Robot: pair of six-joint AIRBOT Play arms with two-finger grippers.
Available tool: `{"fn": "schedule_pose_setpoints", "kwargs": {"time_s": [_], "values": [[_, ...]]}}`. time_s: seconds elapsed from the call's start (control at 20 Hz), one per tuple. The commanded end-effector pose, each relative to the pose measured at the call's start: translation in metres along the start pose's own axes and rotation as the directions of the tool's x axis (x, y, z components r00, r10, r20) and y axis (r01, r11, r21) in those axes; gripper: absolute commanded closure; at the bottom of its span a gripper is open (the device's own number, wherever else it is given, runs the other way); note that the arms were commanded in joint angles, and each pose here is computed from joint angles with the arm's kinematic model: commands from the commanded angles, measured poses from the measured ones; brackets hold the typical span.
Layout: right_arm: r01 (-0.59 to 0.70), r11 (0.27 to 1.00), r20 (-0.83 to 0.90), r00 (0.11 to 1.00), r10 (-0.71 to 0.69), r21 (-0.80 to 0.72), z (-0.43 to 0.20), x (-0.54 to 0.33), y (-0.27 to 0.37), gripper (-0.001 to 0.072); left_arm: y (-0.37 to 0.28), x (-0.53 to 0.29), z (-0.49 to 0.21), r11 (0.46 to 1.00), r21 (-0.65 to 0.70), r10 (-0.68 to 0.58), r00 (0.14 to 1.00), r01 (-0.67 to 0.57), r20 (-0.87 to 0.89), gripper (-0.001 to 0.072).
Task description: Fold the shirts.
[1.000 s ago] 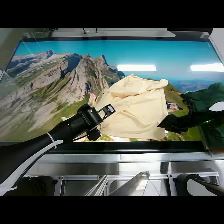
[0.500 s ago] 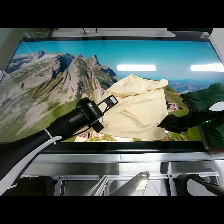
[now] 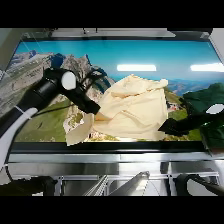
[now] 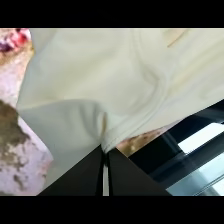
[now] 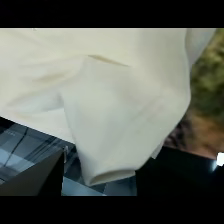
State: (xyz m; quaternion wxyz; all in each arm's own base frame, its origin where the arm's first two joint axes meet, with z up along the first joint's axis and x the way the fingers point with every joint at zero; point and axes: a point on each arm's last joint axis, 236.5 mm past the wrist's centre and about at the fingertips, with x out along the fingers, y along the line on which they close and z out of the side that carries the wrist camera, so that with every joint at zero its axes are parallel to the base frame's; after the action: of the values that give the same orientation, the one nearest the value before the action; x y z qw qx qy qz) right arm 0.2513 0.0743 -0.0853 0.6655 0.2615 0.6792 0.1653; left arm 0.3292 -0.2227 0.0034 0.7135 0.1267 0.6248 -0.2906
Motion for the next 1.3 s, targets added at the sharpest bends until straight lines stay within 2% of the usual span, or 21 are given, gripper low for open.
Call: {"fn": "schedule_pose_setpoints", "kwargs": {"time_s": [0.0,0.05,0.1,0.2,0.35,0.45,0.65,0.8,0.85,0.9,0.95,1.25], "values": [[-0.016,0.999,-0.011,1.000,0.016,0.037,0.000,0.025,-0.001,0.0293,0.017,-0.033,0.021,0.953,-0.157,-0.236,0.960,0.260,0.153,0.0680],[-0.037,0.999,-0.028,0.999,0.038,0.039,0.000,0.034,0.003,0.0525,0.031,-0.042,0.024,0.929,-0.207,-0.266,0.943,0.306,0.199,0.0680],[-0.068,0.997,-0.036,0.997,0.069,0.043,0.001,0.042,0.009,0.0680,0.046,-0.052,0.024,0.905,-0.248,-0.288,0.926,0.346,0.242,0.0681],[-0.140,0.990,-0.042,0.989,0.141,0.025,0.003,0.051,0.023,0.0687,0.080,-0.072,0.017,0.847,-0.331,-0.317,0.895,0.416,0.315,0.0680],[-0.147,0.989,-0.022,0.989,0.147,-0.005,0.009,0.039,0.025,0.0688,0.130,-0.091,-0.017,0.766,-0.451,-0.318,0.879,0.458,0.354,0.0680],[-0.167,0.986,0.031,0.985,0.167,-0.011,0.020,0.013,0.028,0.0688,0.152,-0.089,-0.053,0.690,-0.540,-0.338,0.874,0.482,0.348,0.0680],[-0.191,0.981,0.145,0.972,0.184,0.033,0.041,-0.032,0.023,0.0688,0.153,-0.046,-0.119,0.485,-0.699,-0.434,0.838,0.526,0.329,0.0680],[-0.193,0.981,0.132,0.974,0.186,0.037,0.040,-0.029,0.022,0.0683,0.139,-0.010,-0.143,0.429,-0.731,-0.462,0.825,0.530,0.327,0.0681],[-0.194,0.980,0.127,0.974,0.188,0.039,0.039,-0.028,0.022,0.0597,0.137,-0.002,-0.143,0.410,-0.736,-0.460,0.819,0.539,0.343,0.0680],[-0.194,0.980,0.122,0.974,0.188,0.037,0.038,-0.028,0.021,0.0342,0.133,0.002,-0.143,0.395,-0.734,-0.463,0.810,0.552,0.360,0.0680],[-0.181,0.983,0.119,0.977,0.175,0.037,0.037,-0.029,0.017,0.0182,0.130,0.004,-0.141,0.388,-0.726,-0.469,0.800,0.567,0.374,0.0680],[-0.120,0.981,0.241,0.967,0.082,0.149,0.053,-0.053,-0.039,0.0174,0.128,0.005,-0.145,0.373,-0.719,-0.478,0.786,0.586,0.393,0.0681]]}}
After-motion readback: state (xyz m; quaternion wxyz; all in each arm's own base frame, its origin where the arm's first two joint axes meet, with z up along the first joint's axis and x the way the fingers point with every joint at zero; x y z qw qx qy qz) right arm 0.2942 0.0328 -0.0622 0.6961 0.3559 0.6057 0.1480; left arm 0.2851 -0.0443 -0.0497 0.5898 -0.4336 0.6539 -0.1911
